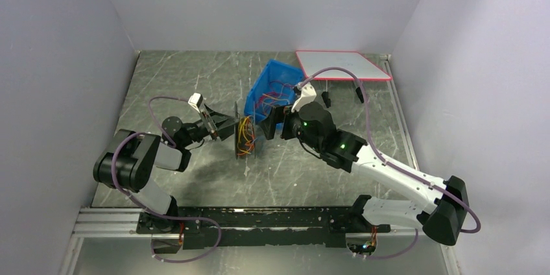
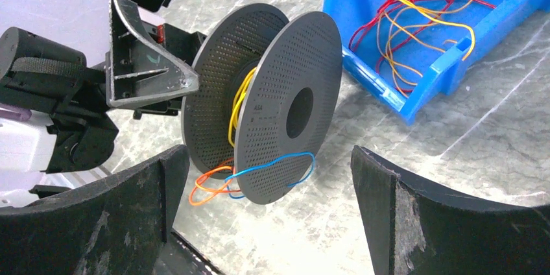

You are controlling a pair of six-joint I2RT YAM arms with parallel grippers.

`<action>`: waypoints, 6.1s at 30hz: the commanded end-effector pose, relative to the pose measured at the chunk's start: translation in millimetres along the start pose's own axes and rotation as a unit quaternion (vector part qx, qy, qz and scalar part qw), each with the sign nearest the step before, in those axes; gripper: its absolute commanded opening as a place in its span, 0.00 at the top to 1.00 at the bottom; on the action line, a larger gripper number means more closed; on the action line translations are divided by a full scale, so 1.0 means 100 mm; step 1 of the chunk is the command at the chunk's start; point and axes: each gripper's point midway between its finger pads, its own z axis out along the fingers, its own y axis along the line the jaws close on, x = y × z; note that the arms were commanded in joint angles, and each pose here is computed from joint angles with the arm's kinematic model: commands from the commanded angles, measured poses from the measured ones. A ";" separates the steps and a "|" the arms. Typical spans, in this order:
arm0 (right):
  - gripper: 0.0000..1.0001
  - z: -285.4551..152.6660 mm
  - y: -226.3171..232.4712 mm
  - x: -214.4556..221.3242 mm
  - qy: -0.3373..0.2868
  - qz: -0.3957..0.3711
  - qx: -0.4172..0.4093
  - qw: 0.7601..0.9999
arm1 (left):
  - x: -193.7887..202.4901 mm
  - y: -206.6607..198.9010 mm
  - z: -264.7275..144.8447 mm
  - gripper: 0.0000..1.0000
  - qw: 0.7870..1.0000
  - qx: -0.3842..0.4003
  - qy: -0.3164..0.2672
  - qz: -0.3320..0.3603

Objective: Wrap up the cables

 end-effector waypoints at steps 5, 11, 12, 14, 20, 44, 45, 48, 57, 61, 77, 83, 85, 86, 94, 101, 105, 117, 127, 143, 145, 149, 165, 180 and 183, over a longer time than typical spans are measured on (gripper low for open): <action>0.01 0.01 -0.03 0.05 0.007 0.000 0.005 1.000 | 0.08 -0.50 -0.14 0.29 0.984 0.112 0.001 0.137; 0.01 0.00 -0.04 0.06 0.007 0.004 0.006 1.000 | 0.09 -0.49 -0.15 0.00 0.985 0.107 0.001 0.138; 0.01 -0.01 -0.04 0.06 0.007 0.005 0.006 1.000 | 0.08 -0.48 -0.15 0.00 0.985 0.104 0.000 0.139; 0.01 -0.01 -0.04 0.06 0.007 0.005 0.005 1.000 | 0.09 -0.49 -0.15 0.00 0.985 0.102 0.000 0.141; 0.01 -0.02 -0.04 0.06 0.007 0.006 0.005 1.000 | 0.09 -0.48 -0.16 0.00 0.985 0.094 0.001 0.144; 0.01 0.02 -0.05 0.10 0.012 0.004 0.007 1.000 | 0.03 -0.22 -0.21 0.00 0.989 0.032 -0.008 0.141; 0.01 0.01 -0.05 0.10 0.011 0.004 0.007 1.000 | 0.03 -0.19 -0.21 0.00 0.990 0.027 -0.008 0.137; 0.01 0.01 -0.06 0.11 0.013 0.005 0.008 1.000 | 0.03 -0.14 -0.21 0.00 0.991 0.022 -0.008 0.129; 0.01 0.02 -0.08 0.13 0.014 0.005 0.010 1.000 | -0.01 0.01 -0.24 0.00 0.993 -0.008 -0.020 0.119; 0.01 0.03 -0.08 0.15 0.015 0.007 0.009 1.000 | -0.05 0.04 -0.25 0.00 0.991 -0.030 -0.027 0.129; 0.01 0.04 -0.05 0.16 0.017 0.011 0.003 1.000 | -0.23 0.27 -0.39 0.00 0.975 -0.148 -0.065 0.150; 0.01 0.05 -0.06 0.18 0.019 0.012 0.004 1.000 | -0.23 0.29 -0.40 0.00 0.975 -0.154 -0.066 0.146; 0.01 0.05 -0.07 0.20 0.020 0.012 0.005 1.000 | -0.23 0.27 -0.40 0.00 0.975 -0.154 -0.066 0.147; 0.01 0.06 -0.07 0.21 0.021 0.012 0.005 1.000 | -0.24 0.25 -0.39 0.00 0.975 -0.153 -0.066 0.149; 0.01 0.08 -0.07 0.20 0.022 0.007 0.007 1.000 | -0.32 0.23 -0.43 0.00 0.967 -0.183 -0.077 0.157; 0.01 0.10 -0.07 0.20 0.022 0.001 0.009 1.000 | -0.40 0.20 -0.50 0.00 0.958 -0.213 -0.097 0.167; 0.01 0.12 -0.07 0.21 0.023 0.000 0.008 1.000 | -0.40 0.16 -0.49 0.00 0.958 -0.213 -0.091 0.171; 0.01 0.13 -0.08 0.24 0.026 -0.003 0.009 1.000 | -0.38 0.04 -0.52 0.00 0.954 -0.215 -0.084 0.191; 0.01 0.15 -0.10 0.29 0.030 -0.001 0.009 0.999 | -0.42 -0.15 -0.56 0.00 0.946 -0.227 -0.084 0.217; 0.03 0.23 0.37 0.92 0.118 0.016 -0.080 0.990 | -0.55 -0.40 -0.96 0.00 0.892 -0.362 -0.092 0.256; 0.03 0.24 0.43 1.06 0.135 0.018 -0.087 0.987 | -0.51 -0.41 -0.98 0.00 0.891 -0.363 -0.083 0.259; 0.05 0.24 0.53 1.25 0.152 0.028 -0.105 0.982 | -0.38 -0.41 -0.99 0.00 0.895 -0.363 -0.043 0.256; 0.13 0.63 0.85 1.54 0.185 0.086 -0.144 0.968 | -0.08 -0.28 -1.40 0.07 0.864 -0.448 0.006 0.230; 0.15 0.74 1.15 1.69 0.205 0.084 -0.178 0.959 | 0.30 -0.34 -1.72 0.12 0.857 -0.489 0.009 0.165; 0.15 0.76 1.15 1.68 0.202 0.079 -0.175 0.960 | 0.37 -0.35 -1.84 0.14 0.845 -0.513 0.009 0.150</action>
